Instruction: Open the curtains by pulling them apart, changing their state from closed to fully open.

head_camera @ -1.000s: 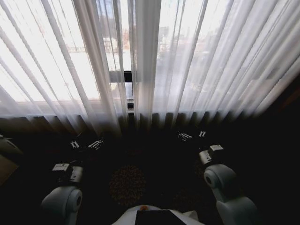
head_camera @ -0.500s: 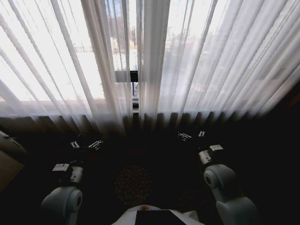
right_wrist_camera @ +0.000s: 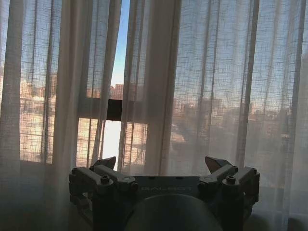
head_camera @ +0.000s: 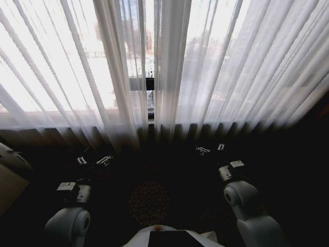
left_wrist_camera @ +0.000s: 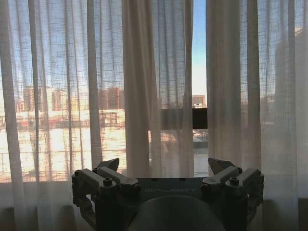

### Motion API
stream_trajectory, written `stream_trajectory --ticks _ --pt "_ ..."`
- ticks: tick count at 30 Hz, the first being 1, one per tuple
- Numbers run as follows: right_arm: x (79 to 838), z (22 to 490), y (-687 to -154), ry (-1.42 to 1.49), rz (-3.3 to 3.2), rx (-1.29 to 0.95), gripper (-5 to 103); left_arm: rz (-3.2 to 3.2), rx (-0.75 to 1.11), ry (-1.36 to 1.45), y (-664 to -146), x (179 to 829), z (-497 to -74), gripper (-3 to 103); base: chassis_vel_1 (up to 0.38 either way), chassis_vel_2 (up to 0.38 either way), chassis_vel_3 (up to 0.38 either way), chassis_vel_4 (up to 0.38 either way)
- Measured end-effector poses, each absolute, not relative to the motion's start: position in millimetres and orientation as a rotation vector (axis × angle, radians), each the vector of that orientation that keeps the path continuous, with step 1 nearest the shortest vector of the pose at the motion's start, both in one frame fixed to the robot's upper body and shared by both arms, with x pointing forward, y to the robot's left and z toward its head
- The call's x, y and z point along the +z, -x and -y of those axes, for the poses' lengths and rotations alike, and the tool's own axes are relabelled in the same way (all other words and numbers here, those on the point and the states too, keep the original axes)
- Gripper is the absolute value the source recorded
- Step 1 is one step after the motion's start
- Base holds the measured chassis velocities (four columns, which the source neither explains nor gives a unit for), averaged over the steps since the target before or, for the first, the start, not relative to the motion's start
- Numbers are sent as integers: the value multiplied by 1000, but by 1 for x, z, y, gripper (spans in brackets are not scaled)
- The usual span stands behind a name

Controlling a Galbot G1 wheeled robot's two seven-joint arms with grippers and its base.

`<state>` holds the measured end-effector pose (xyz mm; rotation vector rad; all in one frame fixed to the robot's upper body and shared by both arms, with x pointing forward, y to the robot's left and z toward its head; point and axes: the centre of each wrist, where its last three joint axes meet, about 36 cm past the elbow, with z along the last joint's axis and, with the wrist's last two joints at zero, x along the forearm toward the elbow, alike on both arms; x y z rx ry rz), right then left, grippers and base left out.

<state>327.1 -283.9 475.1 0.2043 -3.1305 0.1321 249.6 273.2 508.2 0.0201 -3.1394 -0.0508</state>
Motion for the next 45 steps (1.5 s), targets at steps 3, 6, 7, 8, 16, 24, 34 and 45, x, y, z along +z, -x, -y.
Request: stream_trajectory --ticks 3,6,7,8,16,24,34,45 --pt "474 283 -327 -207 3130 128 100 3140 -54 -23 -250 508 -273 100 0 0 0 0" --pt "473 283 -328 -204 3130 126 100 3142 -57 -25 -250 509 -274 100 -23 38 29 -51" --pt "473 283 -328 -204 3130 127 100 3143 -58 -26 -250 509 -274 100 -62 71 57 -60" --pt "473 283 -328 -204 3130 129 100 3143 -57 -27 -250 509 -274 100 -85 105 57 -60" --pt "474 285 -329 -201 3131 131 100 3140 -54 -24 -251 508 -272 100 -126 136 126 -132" --pt "473 284 -330 -189 3130 130 100 3140 -53 -20 -252 507 -272 100 -168 153 149 -152" --pt "473 284 -330 -189 3129 128 100 3137 -55 -22 -252 506 -272 100 -103 101 100 -111" --pt "472 283 -329 -195 3125 125 100 3136 -57 -24 -252 506 -273 100 -128 124 131 -119"
